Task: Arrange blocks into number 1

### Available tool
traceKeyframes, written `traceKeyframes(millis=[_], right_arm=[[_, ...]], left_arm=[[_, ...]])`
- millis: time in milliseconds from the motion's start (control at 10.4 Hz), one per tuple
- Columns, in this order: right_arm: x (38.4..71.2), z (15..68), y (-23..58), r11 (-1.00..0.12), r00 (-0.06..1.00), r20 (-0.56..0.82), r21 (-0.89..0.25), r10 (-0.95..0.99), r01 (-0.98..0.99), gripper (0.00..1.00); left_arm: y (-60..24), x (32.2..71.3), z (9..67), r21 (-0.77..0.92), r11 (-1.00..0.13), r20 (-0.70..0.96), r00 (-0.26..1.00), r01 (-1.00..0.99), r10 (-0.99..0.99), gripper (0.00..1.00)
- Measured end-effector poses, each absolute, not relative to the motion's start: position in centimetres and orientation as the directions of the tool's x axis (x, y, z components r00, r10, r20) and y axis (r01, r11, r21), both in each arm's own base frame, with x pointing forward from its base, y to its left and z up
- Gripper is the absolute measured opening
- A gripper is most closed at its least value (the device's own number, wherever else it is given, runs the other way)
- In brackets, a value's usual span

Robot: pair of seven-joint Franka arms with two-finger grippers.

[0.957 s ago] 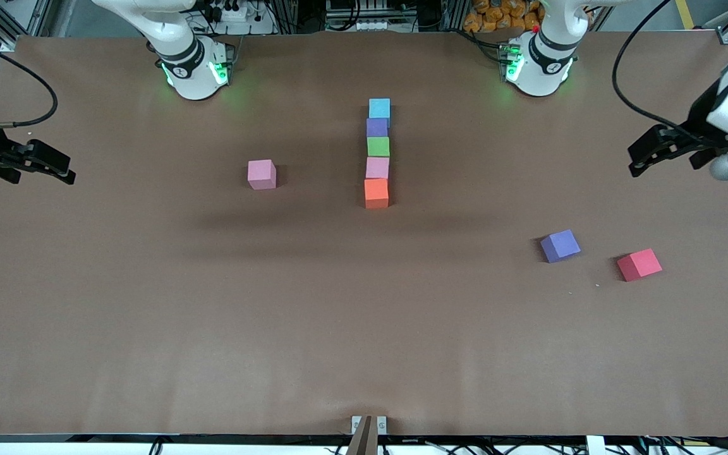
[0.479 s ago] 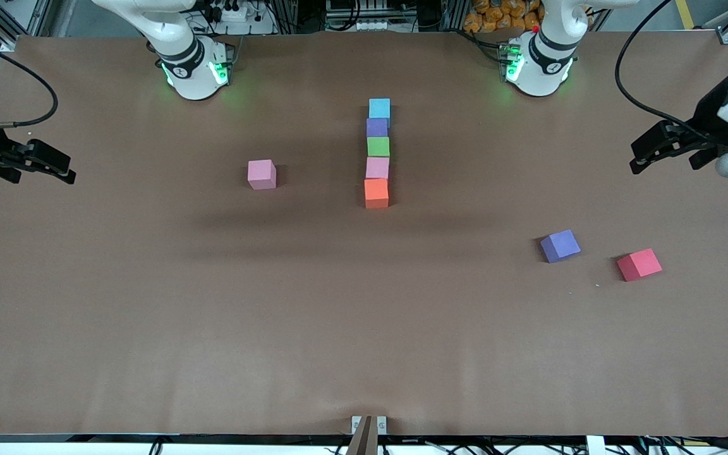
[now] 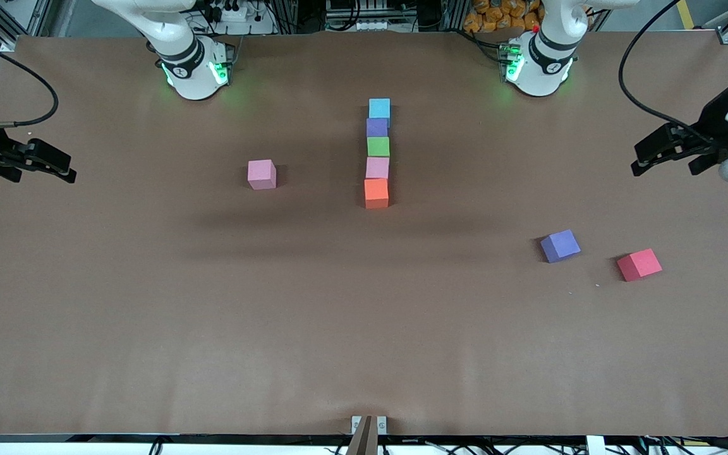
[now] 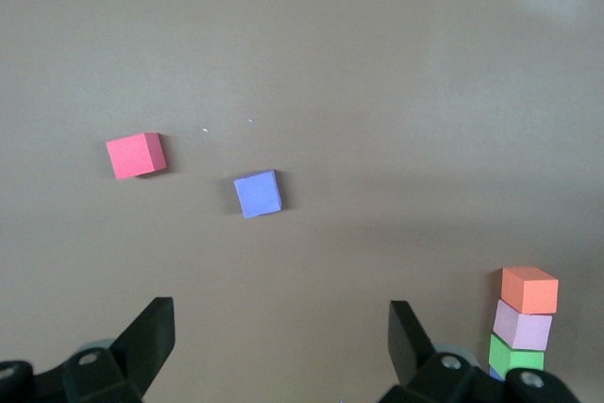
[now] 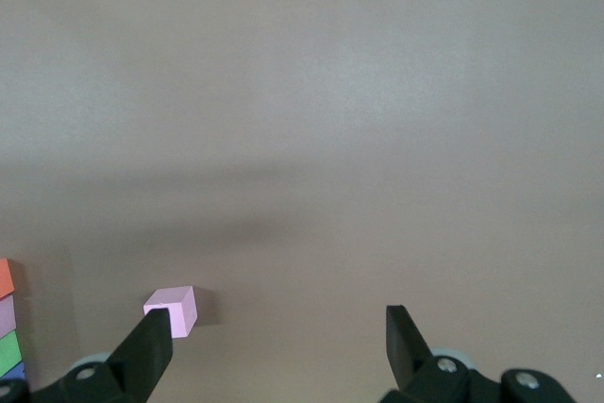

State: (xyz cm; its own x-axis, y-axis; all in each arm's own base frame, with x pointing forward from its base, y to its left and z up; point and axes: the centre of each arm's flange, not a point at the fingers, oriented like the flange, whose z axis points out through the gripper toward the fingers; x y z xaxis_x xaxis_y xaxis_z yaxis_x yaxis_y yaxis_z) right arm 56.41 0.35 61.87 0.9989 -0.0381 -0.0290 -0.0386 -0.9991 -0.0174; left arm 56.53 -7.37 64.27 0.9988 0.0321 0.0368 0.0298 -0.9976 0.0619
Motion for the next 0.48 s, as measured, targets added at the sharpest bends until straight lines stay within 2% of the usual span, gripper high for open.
traceKeyframes(millis=[479], right_arm=[[56.4, 61.9, 0.4, -0.999, 0.999, -0.029, -0.017, -0.038, -0.039, 1.0]], left_arm=[[-7.4, 56.8, 62.0, 0.046, -0.999, 0.002, 1.0, 0.027, 0.027, 1.0]])
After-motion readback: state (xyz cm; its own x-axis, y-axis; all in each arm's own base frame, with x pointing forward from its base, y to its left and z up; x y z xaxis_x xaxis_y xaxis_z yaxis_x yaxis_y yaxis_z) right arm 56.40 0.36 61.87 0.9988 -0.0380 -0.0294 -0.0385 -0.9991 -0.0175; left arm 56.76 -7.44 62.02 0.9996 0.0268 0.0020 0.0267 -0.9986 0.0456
